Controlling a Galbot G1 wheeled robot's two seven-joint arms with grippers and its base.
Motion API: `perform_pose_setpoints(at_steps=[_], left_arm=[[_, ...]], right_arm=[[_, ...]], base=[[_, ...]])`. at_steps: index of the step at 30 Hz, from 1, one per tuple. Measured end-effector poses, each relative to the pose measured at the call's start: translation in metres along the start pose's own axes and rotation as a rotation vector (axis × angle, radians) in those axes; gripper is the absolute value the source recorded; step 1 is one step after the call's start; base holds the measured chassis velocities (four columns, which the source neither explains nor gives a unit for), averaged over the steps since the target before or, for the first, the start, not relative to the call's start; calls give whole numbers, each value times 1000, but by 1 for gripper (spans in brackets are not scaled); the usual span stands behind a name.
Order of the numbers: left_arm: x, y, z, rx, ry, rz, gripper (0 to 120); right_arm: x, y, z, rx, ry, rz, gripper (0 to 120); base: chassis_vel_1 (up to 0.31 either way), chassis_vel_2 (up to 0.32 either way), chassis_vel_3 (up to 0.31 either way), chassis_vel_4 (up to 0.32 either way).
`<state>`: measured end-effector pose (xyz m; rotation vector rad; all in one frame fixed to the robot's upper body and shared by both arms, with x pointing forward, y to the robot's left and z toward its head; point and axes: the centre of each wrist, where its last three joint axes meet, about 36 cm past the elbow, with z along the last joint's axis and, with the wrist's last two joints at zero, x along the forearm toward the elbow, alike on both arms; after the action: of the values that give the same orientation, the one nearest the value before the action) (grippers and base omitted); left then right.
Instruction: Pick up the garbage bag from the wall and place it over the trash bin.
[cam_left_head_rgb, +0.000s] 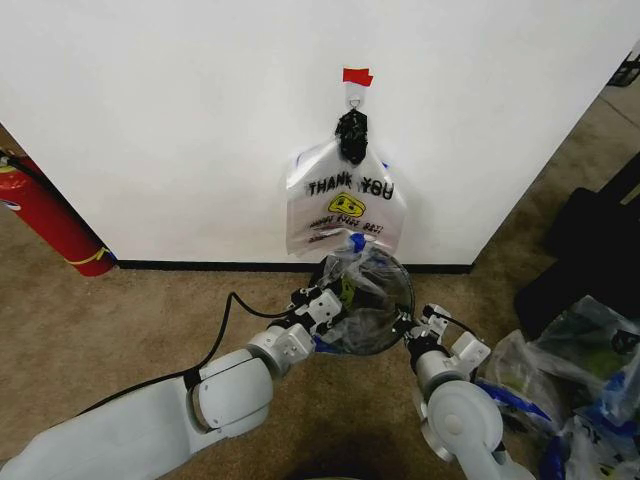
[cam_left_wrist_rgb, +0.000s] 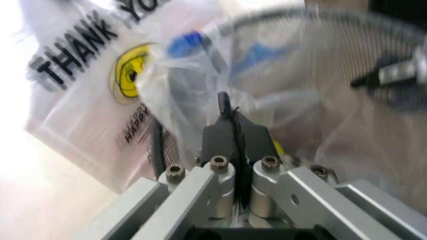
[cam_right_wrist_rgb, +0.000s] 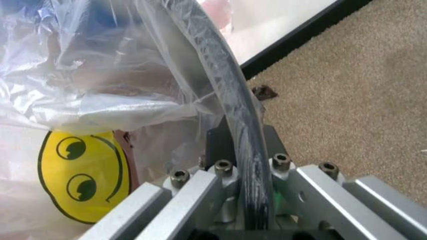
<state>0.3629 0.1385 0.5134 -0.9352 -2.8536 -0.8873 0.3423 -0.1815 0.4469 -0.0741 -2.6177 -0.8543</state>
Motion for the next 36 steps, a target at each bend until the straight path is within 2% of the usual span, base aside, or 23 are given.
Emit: perform_pose_setpoints(at_steps=[4, 7, 11, 16, 21, 26, 31, 36], left_arm=[[0, 12, -4, 45, 3, -22, 0], [-3, 29, 1, 83, 34, -70, 0], [-5, 56, 16, 71, 70, -147, 0], [-1, 73, 28, 56, 105, -180, 0], [0, 75, 42, 78, 134, -169, 0], [-9, 71, 61, 210, 97, -125, 0], [-14, 71, 67, 260, 76, -139, 0], [-8, 76, 67, 268, 86, -175, 1]], right_arm=[[0, -2, -1, -2, 0, -3, 0], [1, -3, -1, -12, 4, -18, 0], [3, -6, 0, -30, 9, -48, 0], [5, -7, 0, -48, 12, -76, 0], [11, -6, -3, -73, 15, -113, 0], [16, -4, -7, -99, 25, -174, 0], [17, -4, -6, -96, 36, -189, 0], [16, -5, -7, -92, 36, -180, 0]], base=[[0, 0, 0, 0], [0, 0, 0, 0], [0, 0, 0, 0], [0, 0, 0, 0], [0, 0, 0, 0], [0, 0, 0, 0], [0, 0, 0, 0], [0, 0, 0, 0]])
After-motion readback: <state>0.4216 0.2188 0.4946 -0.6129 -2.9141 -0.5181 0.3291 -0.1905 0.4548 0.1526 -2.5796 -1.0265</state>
